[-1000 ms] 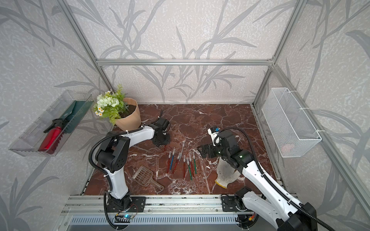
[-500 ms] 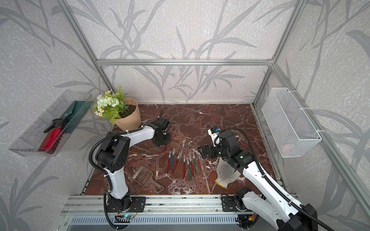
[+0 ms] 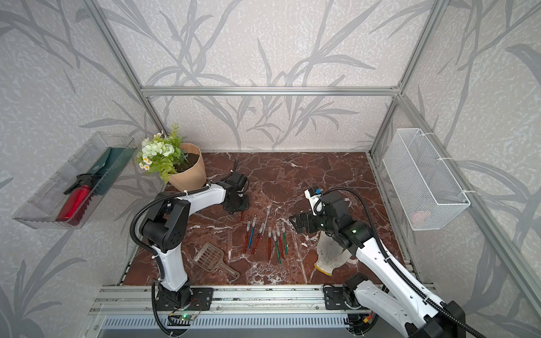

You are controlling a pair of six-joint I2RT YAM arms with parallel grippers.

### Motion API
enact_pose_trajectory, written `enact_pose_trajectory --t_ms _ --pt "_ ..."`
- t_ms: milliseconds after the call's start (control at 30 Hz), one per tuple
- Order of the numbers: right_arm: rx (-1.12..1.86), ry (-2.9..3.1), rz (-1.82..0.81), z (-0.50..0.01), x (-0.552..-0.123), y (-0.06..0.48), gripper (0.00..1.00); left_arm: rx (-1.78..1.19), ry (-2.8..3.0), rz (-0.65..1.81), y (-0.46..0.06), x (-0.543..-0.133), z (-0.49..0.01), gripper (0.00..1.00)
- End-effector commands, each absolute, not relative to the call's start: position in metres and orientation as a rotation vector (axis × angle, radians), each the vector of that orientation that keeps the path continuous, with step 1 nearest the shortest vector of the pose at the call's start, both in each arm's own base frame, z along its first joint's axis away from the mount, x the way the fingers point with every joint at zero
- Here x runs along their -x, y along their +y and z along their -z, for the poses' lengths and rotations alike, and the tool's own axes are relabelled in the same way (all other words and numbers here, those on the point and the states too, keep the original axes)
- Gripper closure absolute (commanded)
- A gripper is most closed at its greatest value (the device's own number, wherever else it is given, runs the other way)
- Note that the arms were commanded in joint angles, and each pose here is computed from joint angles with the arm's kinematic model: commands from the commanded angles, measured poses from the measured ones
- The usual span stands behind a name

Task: Remove protective caps from carving knives
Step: Place the carving knife at the center of the board.

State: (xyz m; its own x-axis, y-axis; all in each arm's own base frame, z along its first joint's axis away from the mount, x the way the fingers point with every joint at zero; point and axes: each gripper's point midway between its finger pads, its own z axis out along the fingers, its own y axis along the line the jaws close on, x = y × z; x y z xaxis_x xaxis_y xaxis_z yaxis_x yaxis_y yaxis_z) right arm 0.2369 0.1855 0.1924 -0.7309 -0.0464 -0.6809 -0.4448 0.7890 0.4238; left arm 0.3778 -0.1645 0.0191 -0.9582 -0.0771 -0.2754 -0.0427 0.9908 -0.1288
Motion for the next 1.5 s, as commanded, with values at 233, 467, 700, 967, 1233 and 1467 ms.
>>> enact_pose_trajectory --t_ms 233,467,700,967,1233,1467 --pt "0.372 2.305 -0.766 -0.19 -0.235 0.187 0.01 0.127 2.893 0.157 -0.159 -0.368 -0.007 0.82" --pt "0.375 2.306 -0.774 -0.189 -0.236 0.189 0.01 0.122 2.892 0.144 -0.157 -0.367 -0.008 0.79" --pt "0.374 2.306 -0.778 -0.189 -0.237 0.19 0.01 0.118 2.885 0.148 -0.157 -0.368 -0.013 0.79" --pt "0.384 2.306 -0.779 -0.189 -0.236 0.19 0.01 0.116 2.853 0.172 -0.157 -0.365 -0.032 0.64" --pt "0.385 2.311 -0.787 -0.189 -0.232 0.19 0.01 0.118 2.816 0.269 -0.16 -0.345 -0.059 0.59" --pt "0.407 2.322 -0.807 -0.183 -0.225 0.193 0.01 0.125 2.776 0.372 -0.163 -0.307 -0.077 0.6"
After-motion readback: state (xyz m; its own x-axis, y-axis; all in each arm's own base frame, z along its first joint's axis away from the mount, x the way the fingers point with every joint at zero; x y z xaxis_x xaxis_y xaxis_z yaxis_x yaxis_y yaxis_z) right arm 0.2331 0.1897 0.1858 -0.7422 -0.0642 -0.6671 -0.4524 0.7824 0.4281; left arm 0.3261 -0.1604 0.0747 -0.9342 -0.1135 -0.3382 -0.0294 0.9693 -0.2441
